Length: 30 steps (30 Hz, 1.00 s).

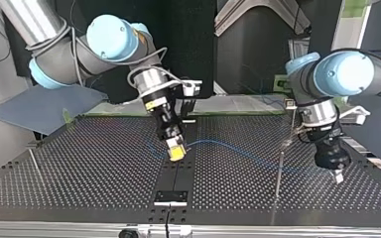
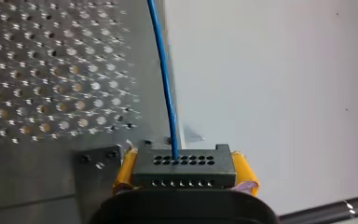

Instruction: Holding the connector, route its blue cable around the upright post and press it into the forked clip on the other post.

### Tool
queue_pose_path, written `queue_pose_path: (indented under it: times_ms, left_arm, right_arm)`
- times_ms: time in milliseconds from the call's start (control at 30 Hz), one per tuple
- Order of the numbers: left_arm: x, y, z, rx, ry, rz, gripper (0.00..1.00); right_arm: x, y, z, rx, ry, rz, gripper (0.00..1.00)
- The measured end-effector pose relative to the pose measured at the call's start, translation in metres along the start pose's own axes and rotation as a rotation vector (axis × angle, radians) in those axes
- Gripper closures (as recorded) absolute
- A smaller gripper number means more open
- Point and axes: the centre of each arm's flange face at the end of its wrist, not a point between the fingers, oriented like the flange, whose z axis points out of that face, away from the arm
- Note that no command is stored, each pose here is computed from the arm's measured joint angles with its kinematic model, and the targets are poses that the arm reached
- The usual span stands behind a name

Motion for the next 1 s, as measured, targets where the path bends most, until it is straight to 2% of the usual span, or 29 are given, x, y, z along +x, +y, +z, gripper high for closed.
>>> queue_pose_path:
  times_ms: [133,333,433,767,1000]
  left_arm:
    - [0.012,0.001,0.010,0.022,0.018,-0.002,1.00]
    - [0.032,0.003,0.024,0.054,0.054,-0.009,1.00]
    - [0.042,0.006,0.030,0.054,0.076,-0.004,1.00]
    - [0.084,0.029,0.042,0.019,0.139,-0.014,1.00]
    - [0.093,0.030,0.046,0.054,0.154,-0.060,1.00]
  right_arm:
    - [-0.016,0.002,0.007,0.012,-0.018,0.000,1.00]
    - [-0.041,0.006,0.015,0.013,-0.043,0.004,1.00]
    - [-0.047,0.009,0.016,0.011,-0.048,0.005,1.00]
    - [-0.063,0.019,0.020,-0.003,-0.057,0.003,1.00]
    - [-0.099,0.023,0.021,-0.009,-0.099,0.006,1.00]
